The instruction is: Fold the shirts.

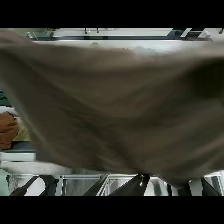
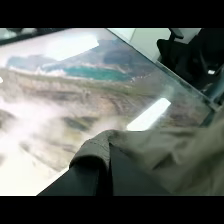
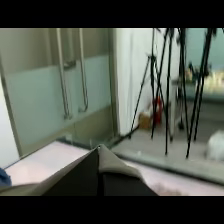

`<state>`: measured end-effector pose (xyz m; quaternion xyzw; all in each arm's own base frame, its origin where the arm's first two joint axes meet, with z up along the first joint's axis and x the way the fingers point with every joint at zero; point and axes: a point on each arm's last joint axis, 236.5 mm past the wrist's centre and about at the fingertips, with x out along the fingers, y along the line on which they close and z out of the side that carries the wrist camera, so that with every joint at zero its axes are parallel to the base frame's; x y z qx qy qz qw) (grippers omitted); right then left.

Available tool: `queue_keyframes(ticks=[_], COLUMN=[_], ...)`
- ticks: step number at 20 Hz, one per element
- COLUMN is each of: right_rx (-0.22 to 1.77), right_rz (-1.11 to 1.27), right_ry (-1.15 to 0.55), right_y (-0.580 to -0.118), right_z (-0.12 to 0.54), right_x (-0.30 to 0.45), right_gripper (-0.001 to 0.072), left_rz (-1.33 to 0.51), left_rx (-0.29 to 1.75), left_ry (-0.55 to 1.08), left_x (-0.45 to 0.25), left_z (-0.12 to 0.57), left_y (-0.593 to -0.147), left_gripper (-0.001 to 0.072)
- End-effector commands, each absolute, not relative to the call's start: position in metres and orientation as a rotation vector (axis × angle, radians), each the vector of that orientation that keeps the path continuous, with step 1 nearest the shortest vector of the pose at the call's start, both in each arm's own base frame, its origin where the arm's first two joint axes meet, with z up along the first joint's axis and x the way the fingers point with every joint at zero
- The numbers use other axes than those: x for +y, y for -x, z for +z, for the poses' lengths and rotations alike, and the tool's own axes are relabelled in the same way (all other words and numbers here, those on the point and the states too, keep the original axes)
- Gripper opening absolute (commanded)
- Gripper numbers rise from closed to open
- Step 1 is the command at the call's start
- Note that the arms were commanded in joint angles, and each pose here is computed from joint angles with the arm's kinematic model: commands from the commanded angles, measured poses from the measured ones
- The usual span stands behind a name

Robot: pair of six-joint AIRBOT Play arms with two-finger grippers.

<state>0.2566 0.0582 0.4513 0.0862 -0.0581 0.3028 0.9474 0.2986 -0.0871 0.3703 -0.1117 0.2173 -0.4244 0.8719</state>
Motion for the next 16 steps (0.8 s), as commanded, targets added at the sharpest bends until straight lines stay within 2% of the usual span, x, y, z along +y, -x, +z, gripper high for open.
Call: queue_keyframes(ticks=[1,5,8,12,16], right_rx=[0.152,0.429,0.543,0.645,0.702], right_rz=[0.652,0.666,0.62,0.583,0.567], right_ry=[-0.379,-0.547,-0.639,-0.687,-0.719], right_y=[-0.322,-0.413,-0.468,-0.502,-0.517], right_z=[0.363,0.248,0.175,0.1,0.06], right_x=[0.026,0.044,0.049,0.054,0.052], right_gripper=[0.0025,0.0025,0.0025,0.0025,0.0025], left_rz=[-0.837,-0.853,-0.806,-0.798,-0.757], left_rx=[0.582,0.702,0.774,0.873,0.941], left_ry=[0.445,0.622,0.662,0.719,0.784], left_x=[-0.051,-0.042,-0.031,-0.027,-0.022], left_z=[0.304,0.233,0.188,0.135,0.083], left_y=[-0.341,-0.385,-0.425,-0.463,-0.499], left_gripper=[0.0027,0.0027,0.0027,0.0027,0.0027])
